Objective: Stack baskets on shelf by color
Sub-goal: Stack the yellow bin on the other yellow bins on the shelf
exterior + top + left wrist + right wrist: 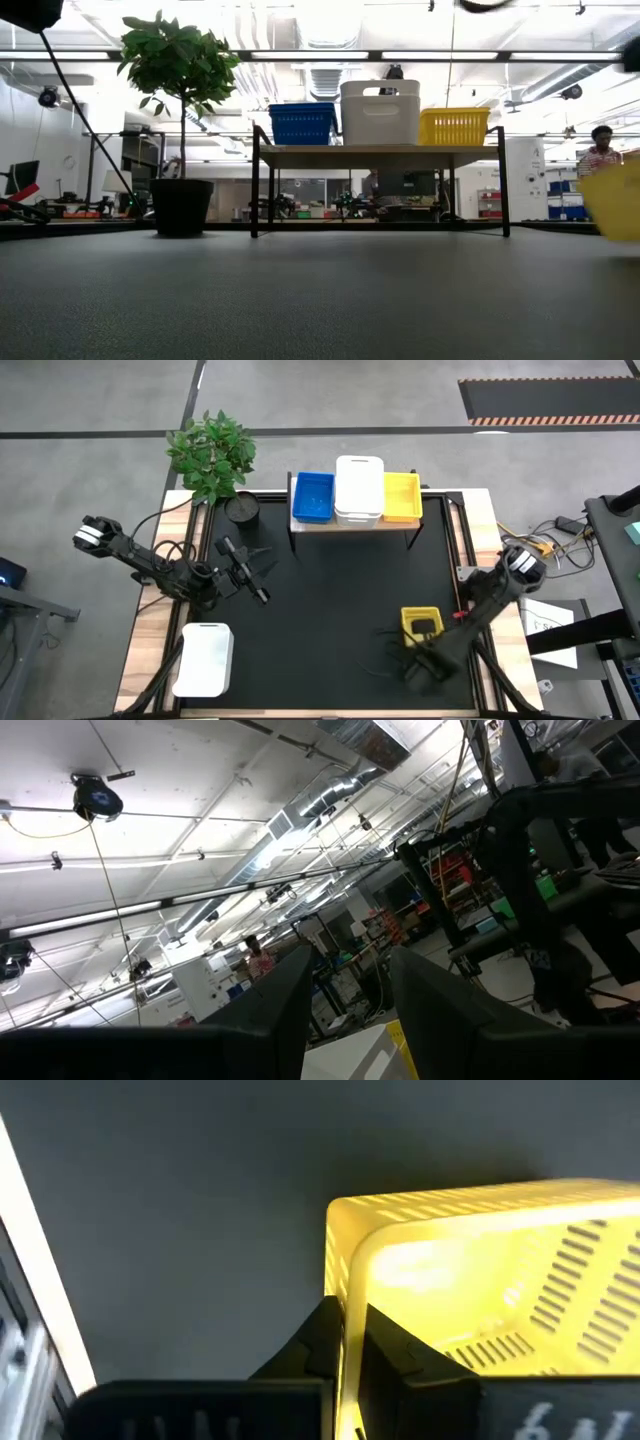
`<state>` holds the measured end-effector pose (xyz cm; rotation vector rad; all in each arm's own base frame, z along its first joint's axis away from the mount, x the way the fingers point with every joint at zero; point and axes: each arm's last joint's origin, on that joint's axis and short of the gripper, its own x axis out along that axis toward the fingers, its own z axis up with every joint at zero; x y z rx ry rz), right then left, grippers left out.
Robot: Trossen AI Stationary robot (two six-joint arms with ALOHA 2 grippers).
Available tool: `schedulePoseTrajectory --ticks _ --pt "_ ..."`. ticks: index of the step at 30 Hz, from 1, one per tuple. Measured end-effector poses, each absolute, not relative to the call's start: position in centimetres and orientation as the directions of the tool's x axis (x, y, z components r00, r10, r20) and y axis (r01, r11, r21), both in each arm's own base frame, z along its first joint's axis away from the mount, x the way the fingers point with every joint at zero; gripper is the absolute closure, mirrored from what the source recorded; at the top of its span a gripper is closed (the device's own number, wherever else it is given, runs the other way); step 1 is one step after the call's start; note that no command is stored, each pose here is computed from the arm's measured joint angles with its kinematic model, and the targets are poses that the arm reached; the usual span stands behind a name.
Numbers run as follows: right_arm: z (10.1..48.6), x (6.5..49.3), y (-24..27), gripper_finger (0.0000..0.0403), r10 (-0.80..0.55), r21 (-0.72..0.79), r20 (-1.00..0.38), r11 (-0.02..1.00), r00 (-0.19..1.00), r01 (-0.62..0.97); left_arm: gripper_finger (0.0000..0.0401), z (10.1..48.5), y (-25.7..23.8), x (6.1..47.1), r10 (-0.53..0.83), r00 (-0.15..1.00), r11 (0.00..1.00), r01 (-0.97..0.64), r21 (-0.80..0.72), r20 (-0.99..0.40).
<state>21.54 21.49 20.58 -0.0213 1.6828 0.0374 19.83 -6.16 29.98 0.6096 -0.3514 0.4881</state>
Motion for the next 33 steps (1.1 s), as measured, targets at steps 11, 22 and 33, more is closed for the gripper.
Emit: schedulePoseTrajectory --ticks 11,22,33 --pt "28.9 27.6 16.0 0.0392 -0.089 -0.089 -0.991 0.996 0.104 -0.004 0.0279 29.9 -6.2 19.9 0.328 0.833 0.712 -0.528 0.463 0.446" --pt "36.1 28.7 10.4 0.0392 -0.223 -0.230 -0.949 0.973 0.222 -0.008 0.0279 29.9 -6.2 19.9 0.328 0.833 0.711 -0.528 0.464 0.446" --pt "42.2 27.4 6.4 0.0392 -0.336 -0.355 -0.841 0.934 0.425 0.035 0.0279 29.9 -6.2 19.9 0.328 0.833 0.711 -0.528 0.464 0.446"
